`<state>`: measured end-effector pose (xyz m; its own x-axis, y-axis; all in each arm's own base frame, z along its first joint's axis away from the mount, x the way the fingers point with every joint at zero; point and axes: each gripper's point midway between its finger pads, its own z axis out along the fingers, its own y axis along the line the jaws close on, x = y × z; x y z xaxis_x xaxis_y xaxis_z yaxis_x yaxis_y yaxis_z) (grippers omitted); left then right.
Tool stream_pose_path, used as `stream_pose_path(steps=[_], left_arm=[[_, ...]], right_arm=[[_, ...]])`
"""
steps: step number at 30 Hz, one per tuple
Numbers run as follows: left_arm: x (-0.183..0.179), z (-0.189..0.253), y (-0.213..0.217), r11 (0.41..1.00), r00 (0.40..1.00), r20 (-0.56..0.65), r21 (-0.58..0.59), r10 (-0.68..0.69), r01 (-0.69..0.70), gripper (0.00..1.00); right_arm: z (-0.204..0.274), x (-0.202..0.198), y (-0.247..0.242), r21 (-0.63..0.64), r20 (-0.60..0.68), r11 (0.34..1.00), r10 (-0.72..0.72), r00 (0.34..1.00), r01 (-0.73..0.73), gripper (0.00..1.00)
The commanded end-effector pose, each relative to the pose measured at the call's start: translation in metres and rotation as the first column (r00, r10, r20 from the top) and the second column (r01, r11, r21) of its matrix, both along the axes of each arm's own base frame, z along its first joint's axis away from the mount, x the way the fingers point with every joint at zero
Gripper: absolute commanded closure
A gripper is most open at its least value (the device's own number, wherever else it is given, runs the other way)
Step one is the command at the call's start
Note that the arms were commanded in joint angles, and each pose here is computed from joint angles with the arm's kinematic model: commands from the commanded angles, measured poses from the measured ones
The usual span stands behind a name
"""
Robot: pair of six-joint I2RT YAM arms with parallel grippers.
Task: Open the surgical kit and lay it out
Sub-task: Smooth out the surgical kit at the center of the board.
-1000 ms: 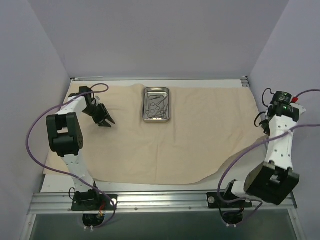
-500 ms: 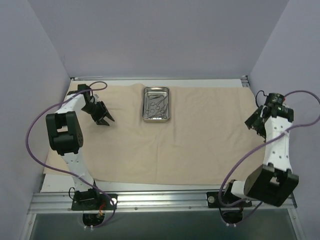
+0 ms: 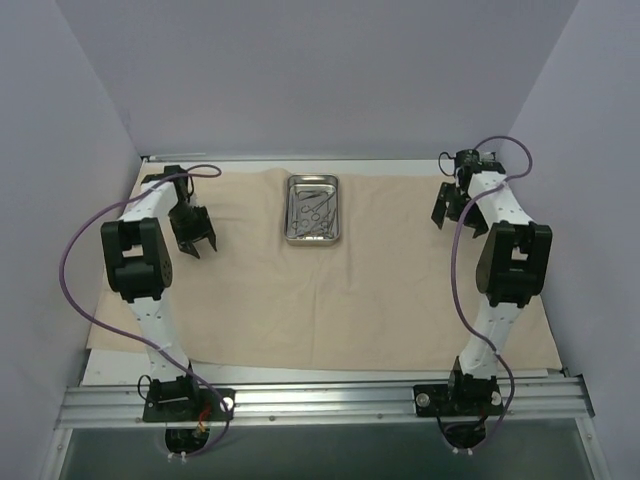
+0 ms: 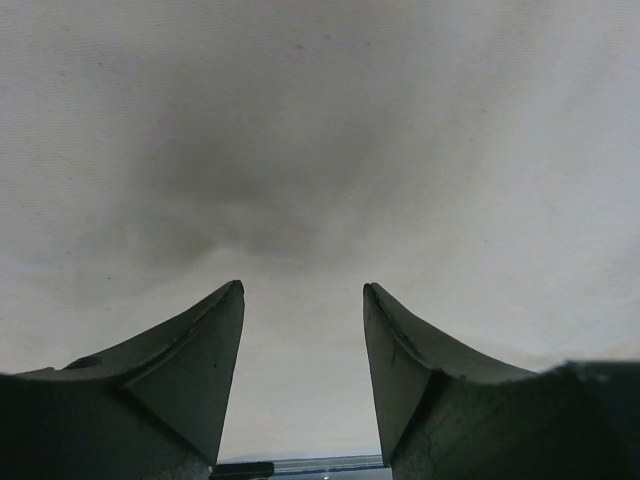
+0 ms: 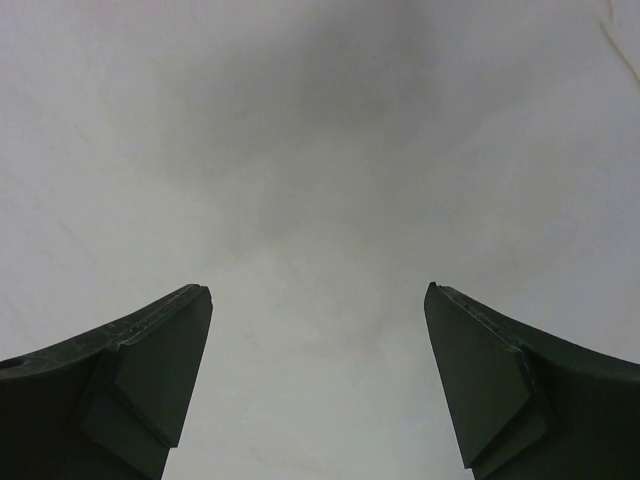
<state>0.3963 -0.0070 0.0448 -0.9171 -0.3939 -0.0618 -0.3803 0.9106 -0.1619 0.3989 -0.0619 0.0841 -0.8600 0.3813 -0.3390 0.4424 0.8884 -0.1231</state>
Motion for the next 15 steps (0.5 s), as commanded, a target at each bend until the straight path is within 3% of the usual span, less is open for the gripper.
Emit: stream_pose_path(steps=[1,15], left_arm=[[-0.006,-0.001,0.023,0.992,0.998,-0.055,0.117,-0.031,0.037,0.41],[-0.029,-0.041,0.006,0.998,0.976,-0.207,0.012,0.061,-0.060,0.44]], right_arm=[[-0.001,0.025,-0.004,-0.077,0.015,0.996,0.047,0.999,-0.046,0.08],[-0.095,0.069,-0.005,-0.116,-0.092,0.987,0.103,0.990,-0.114,0.07]])
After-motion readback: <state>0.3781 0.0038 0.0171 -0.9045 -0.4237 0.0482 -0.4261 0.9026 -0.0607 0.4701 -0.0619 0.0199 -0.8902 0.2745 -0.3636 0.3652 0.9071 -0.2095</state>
